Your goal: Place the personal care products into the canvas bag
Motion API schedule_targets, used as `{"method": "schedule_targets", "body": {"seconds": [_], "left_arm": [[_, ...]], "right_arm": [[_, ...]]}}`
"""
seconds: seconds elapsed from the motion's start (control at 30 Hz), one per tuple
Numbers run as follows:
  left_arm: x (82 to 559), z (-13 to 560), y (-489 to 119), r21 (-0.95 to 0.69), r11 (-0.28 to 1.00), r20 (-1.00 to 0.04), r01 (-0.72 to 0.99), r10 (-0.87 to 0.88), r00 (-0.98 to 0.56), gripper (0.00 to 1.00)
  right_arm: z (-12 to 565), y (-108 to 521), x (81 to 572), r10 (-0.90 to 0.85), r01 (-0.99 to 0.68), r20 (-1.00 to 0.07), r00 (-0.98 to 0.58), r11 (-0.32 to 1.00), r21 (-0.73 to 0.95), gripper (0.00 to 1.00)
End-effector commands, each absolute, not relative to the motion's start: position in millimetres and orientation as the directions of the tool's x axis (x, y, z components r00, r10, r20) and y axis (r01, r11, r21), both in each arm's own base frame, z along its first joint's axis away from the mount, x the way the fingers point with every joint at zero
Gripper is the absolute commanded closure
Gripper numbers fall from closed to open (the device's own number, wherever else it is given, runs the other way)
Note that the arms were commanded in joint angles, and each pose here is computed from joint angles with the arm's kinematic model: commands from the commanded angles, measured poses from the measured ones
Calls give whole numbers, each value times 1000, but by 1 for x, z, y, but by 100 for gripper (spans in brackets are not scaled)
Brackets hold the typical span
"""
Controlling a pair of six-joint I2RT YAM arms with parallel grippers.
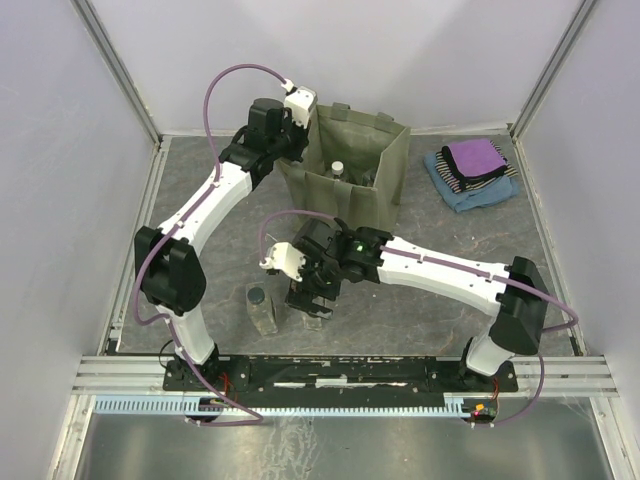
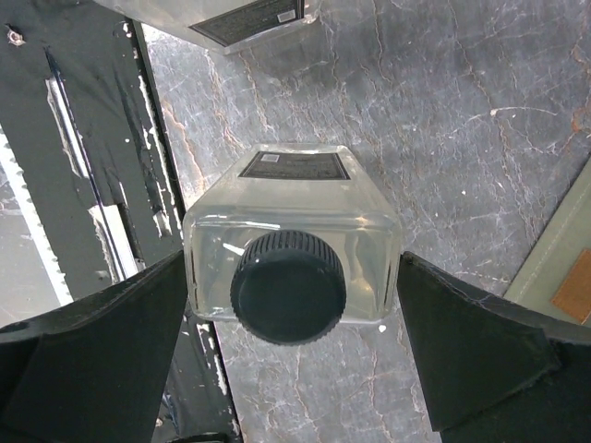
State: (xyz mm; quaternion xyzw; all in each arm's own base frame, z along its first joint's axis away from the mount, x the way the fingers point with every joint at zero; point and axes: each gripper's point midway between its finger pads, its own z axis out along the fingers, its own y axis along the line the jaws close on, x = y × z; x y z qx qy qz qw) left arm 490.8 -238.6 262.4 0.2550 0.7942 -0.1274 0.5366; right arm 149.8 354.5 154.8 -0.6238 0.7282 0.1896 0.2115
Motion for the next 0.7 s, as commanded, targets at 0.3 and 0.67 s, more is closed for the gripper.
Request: {"method": "schedule_targets", "body": {"seconds": [0.3, 0.67], "left_arm": [[488, 278, -239, 57, 841, -933, 538, 237, -272, 97], [489, 276, -238, 62, 840, -930, 539, 245, -275, 97]], "right_arm": [[146, 379, 147, -792, -988, -592, -149, 138, 65, 0], [128, 366, 144, -848, -990, -509, -144, 125, 72, 32]]}}
